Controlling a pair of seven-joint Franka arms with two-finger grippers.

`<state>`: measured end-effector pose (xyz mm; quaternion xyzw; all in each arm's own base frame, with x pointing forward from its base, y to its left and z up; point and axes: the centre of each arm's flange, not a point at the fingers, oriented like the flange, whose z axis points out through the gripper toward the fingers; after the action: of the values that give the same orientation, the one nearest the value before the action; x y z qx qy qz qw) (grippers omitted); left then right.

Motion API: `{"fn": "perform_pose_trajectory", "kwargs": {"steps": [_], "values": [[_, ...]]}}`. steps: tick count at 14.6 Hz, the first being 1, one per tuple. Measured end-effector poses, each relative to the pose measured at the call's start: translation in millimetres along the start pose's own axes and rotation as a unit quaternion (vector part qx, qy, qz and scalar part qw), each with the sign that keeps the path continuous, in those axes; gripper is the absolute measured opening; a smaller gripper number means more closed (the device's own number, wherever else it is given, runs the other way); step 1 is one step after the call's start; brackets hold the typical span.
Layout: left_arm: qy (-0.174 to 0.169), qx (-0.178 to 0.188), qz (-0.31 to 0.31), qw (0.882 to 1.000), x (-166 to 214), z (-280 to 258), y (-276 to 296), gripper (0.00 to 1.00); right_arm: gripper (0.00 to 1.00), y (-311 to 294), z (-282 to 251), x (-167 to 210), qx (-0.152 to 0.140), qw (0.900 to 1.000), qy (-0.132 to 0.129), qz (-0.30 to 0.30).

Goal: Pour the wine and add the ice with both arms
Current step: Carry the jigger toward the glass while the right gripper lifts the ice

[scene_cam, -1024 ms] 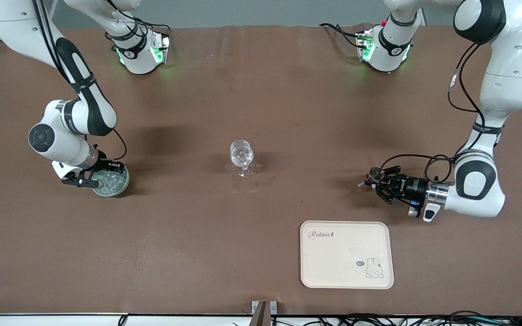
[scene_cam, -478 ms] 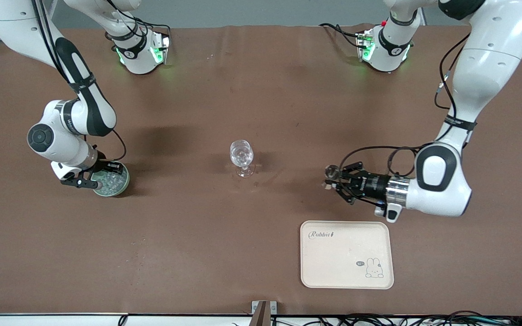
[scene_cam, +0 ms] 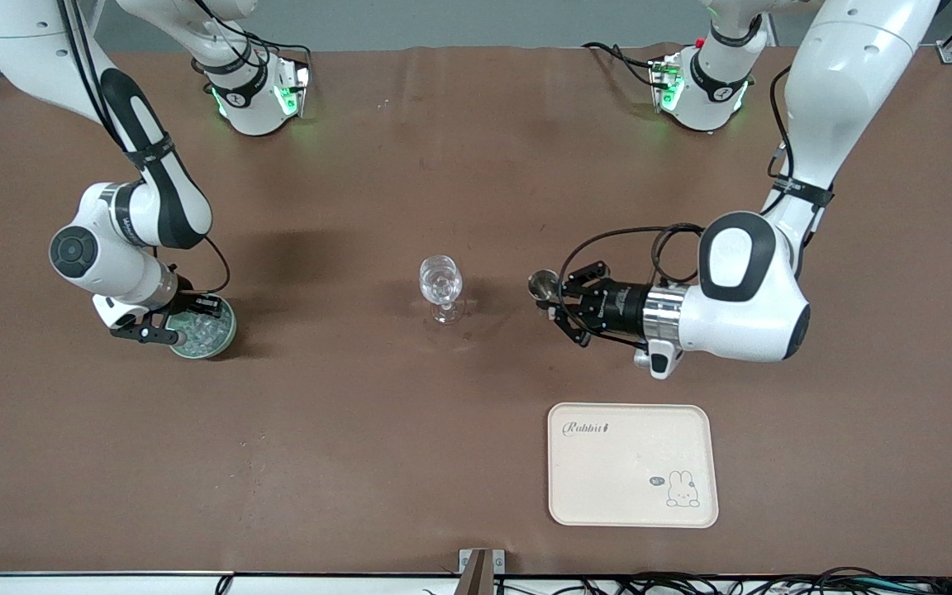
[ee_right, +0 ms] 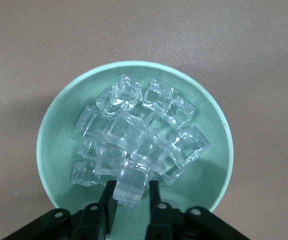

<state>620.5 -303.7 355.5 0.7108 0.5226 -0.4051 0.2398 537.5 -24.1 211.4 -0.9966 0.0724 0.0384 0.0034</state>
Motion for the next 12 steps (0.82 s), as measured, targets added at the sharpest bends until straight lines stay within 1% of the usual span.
{"fn": "perform_pose_trajectory", "kwargs": {"steps": [1,3,5,8,10,12], "values": [[0.002,-0.001,0.001,1.000,-7,0,-1,0.22,0.24,0,-2,1,0.000,1.000,0.002,0.000],[0.004,-0.004,0.002,1.000,-11,-5,-2,0.22,0.22,0,-9,5,0.001,1.000,0.006,0.001],[0.005,-0.006,0.001,1.000,-10,-7,-2,0.22,0.22,0,-29,15,0.000,1.000,-0.011,0.003],[0.005,-0.006,0.002,1.000,-12,-7,-2,0.22,0.22,0,-94,38,-0.001,0.999,-0.033,0.006],[0.008,-0.005,0.000,1.000,-23,-2,-4,0.22,0.22,2,-148,50,0.000,0.999,-0.032,0.009],[0.018,-0.003,0.000,1.000,-34,4,-6,0.22,0.22,10,-197,56,0.001,1.000,-0.026,0.017]]}}
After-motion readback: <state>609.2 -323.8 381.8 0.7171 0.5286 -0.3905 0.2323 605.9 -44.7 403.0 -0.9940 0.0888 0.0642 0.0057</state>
